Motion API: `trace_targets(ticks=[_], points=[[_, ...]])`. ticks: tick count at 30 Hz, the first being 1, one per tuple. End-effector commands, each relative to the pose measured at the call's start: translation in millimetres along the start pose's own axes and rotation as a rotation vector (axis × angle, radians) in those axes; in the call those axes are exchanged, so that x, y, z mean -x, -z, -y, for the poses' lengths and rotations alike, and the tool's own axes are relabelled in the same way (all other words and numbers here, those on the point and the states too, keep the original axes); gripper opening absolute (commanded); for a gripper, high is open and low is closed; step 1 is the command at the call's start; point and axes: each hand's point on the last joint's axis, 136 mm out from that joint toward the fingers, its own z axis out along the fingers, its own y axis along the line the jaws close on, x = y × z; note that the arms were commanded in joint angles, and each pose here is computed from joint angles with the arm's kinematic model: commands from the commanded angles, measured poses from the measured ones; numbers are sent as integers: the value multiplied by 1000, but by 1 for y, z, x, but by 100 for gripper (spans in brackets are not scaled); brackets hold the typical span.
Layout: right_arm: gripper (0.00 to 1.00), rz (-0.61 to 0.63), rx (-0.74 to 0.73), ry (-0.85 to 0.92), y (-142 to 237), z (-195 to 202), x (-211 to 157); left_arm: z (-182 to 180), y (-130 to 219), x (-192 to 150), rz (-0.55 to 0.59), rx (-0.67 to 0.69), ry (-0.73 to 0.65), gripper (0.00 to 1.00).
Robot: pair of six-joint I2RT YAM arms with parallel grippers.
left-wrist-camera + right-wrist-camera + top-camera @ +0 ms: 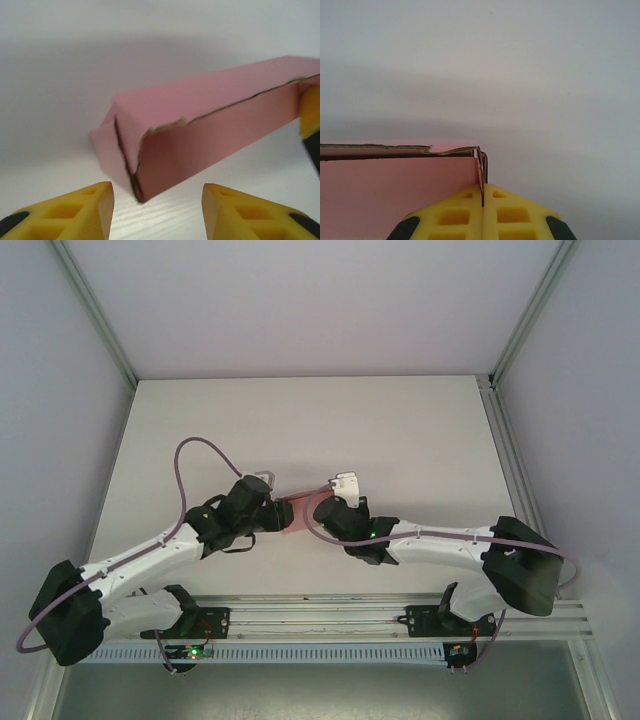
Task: Assemble paper box
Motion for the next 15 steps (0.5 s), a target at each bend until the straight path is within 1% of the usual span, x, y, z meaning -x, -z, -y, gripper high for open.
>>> trace_targets(ticks=[1, 3, 4, 5, 6, 8, 11, 12, 15], points=[[0, -180, -38, 117, -3, 13, -54, -1, 13, -12, -55, 21, 64, 78], [0, -181, -37, 119, -3, 12, -54, 4, 18, -7, -35, 0, 93, 80], [0, -182, -36, 122, -3, 11, -54, 7, 20, -5, -26, -17, 109, 86], [0, -181, -36, 126, -3, 11, -55, 10, 24, -2, -12, -30, 132, 98], [0, -183, -36, 128, -3, 11, -55, 11, 27, 2, 12, -44, 160, 100], [0, -188, -37, 135, -4, 10, -56, 11, 36, 12, 68, -59, 220, 100], [0, -195, -34, 143, -4, 8, -57, -3, 49, 29, 148, -69, 389, 100], [0, -195, -33, 143, -4, 7, -56, -8, 53, 35, 172, -86, 460, 100], [0, -196, -27, 149, -4, 5, -56, -14, 55, 52, 227, -192, 589, 100]])
